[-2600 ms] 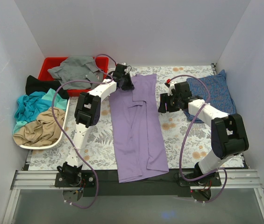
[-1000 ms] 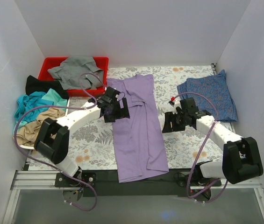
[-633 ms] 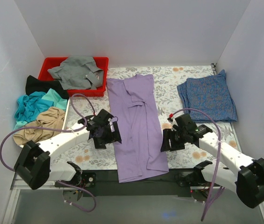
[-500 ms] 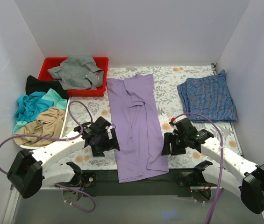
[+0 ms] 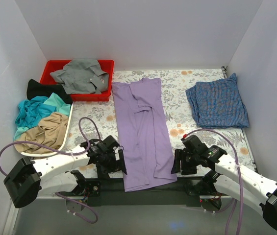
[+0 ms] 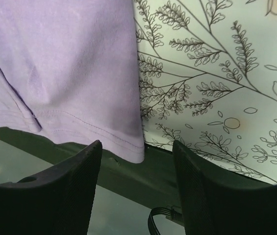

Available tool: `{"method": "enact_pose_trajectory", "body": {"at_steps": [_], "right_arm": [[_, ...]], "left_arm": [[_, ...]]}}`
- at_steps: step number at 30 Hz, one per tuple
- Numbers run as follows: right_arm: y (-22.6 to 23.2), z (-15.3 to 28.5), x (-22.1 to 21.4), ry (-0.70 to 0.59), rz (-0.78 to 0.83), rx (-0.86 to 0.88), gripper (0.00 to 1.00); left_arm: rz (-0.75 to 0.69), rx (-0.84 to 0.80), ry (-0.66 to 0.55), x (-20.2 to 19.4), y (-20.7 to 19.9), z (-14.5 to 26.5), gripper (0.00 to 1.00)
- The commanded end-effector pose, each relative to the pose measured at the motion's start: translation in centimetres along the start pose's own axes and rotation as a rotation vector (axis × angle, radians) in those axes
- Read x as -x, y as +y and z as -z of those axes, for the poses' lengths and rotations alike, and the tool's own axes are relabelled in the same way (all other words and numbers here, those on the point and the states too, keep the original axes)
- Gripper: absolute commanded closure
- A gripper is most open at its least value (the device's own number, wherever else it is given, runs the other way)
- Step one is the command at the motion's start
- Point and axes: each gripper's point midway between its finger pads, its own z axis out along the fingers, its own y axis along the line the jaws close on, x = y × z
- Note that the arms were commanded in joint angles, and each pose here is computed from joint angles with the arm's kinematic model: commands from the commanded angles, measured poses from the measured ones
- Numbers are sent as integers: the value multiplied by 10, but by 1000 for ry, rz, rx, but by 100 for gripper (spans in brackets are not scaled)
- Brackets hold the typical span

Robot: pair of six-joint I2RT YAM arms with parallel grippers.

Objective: Fold and stack the t-shirts
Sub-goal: Fold the tshirt

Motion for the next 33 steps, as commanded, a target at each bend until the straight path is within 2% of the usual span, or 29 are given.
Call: {"method": "enact_pose_trajectory", "body": {"at_steps": [1, 6, 9, 10, 13, 14, 20, 24, 25, 26, 27, 29, 30, 33], "right_arm": [[2, -1, -7, 20, -28, 9, 35], [3, -3, -9, 39, -3, -2, 35], [1, -7, -10, 49, 6, -6, 36], [2, -9, -11, 50, 9, -5, 37], [0, -12, -12, 49, 5, -7, 37], [-1, -13, -12, 48, 1, -8, 38], [-3, -20, -16, 57, -7, 9, 44], [-1, -23, -16, 57, -5, 27, 56], [-1, -25, -18, 67, -5, 29, 60], [0, -25, -18, 65, -6, 34, 67], [-1, -26, -18, 64, -6, 31, 81], [-1, -26, -18, 65, -7, 29, 89], [-2, -25, -18, 66, -11, 23, 98], [-3, -19, -15, 43, -26, 3, 99]], "left_arm": [[-13, -23, 74, -20, -7, -2, 10], [-51, -42, 117, -33, -15, -8, 17], [-93, -95, 113, -36, -29, -10, 30], [-111, -101, 117, -38, -31, -11, 39], [-136, -104, 104, -36, -37, -15, 53], [-143, -108, 99, -35, -40, -15, 62], [-179, -108, 63, -27, -52, -21, 81], [-196, -110, 63, -27, -55, -24, 92], [-197, -109, 64, -27, -54, -25, 98], [-195, -108, 63, -26, -55, -25, 100], [-198, -107, 66, -27, -54, -25, 100], [-199, -115, 72, -29, -55, -24, 100], [-197, -117, 71, -30, -53, -22, 100], [-183, -111, 74, -32, -48, -19, 100]]}}
